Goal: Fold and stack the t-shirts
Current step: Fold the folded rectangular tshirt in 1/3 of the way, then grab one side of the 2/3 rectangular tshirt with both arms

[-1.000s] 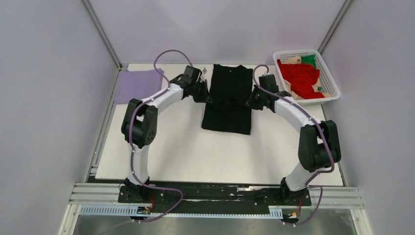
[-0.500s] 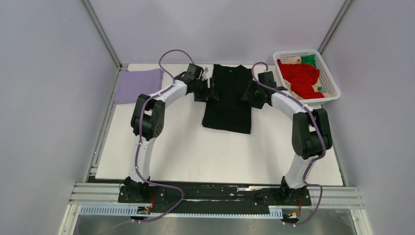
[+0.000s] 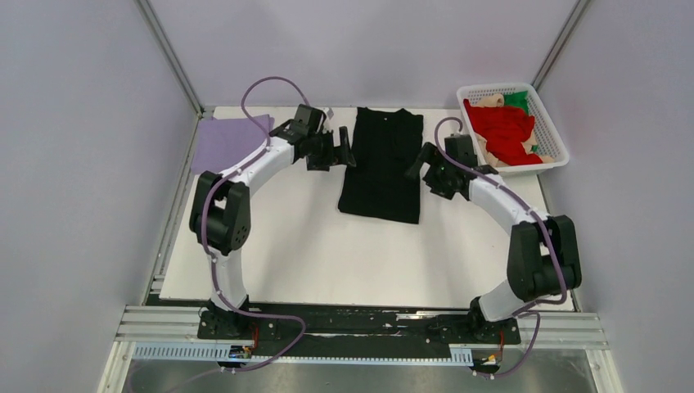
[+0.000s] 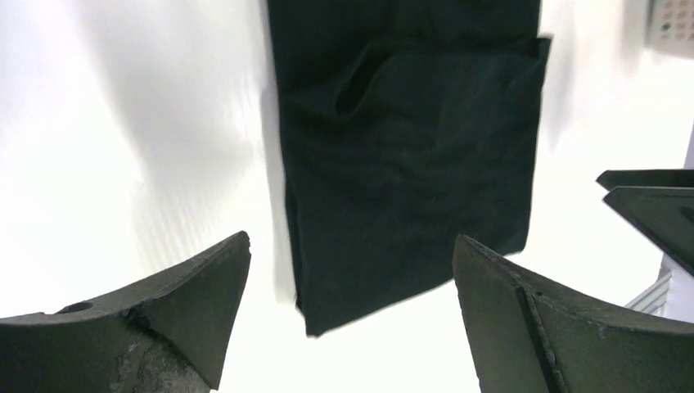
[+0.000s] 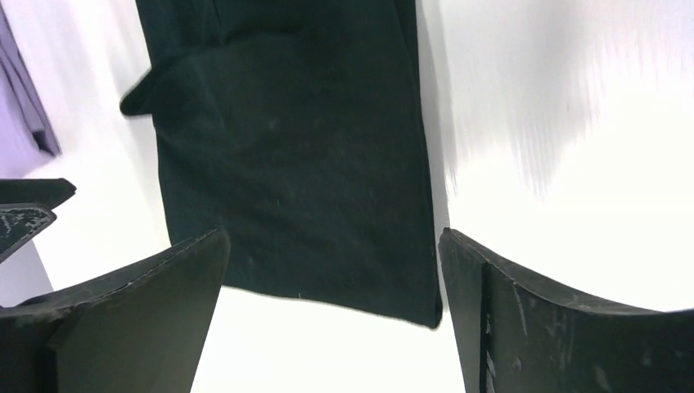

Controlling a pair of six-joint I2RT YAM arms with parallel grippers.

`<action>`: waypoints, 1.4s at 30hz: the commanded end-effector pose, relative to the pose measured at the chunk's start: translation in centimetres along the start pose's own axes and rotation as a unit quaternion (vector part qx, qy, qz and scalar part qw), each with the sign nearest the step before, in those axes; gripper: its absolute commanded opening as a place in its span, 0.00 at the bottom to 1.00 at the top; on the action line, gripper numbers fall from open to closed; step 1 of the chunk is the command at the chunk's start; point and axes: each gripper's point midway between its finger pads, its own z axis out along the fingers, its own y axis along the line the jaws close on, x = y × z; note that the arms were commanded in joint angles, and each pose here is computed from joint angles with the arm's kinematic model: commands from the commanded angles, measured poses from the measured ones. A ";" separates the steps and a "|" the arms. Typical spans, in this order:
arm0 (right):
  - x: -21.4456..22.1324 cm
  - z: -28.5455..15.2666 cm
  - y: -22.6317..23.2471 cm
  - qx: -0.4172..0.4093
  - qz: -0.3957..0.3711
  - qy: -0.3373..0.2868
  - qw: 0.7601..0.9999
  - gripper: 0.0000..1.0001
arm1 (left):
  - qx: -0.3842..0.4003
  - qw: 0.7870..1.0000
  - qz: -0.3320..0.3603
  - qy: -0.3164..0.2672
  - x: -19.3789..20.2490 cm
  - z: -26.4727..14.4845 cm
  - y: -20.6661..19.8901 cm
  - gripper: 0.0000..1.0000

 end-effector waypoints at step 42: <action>11.9 1.8 -5.9 0.019 0.062 0.103 0.993 0.24 | -0.043 0.982 -0.038 0.182 17.4 3.0 4.2 0.00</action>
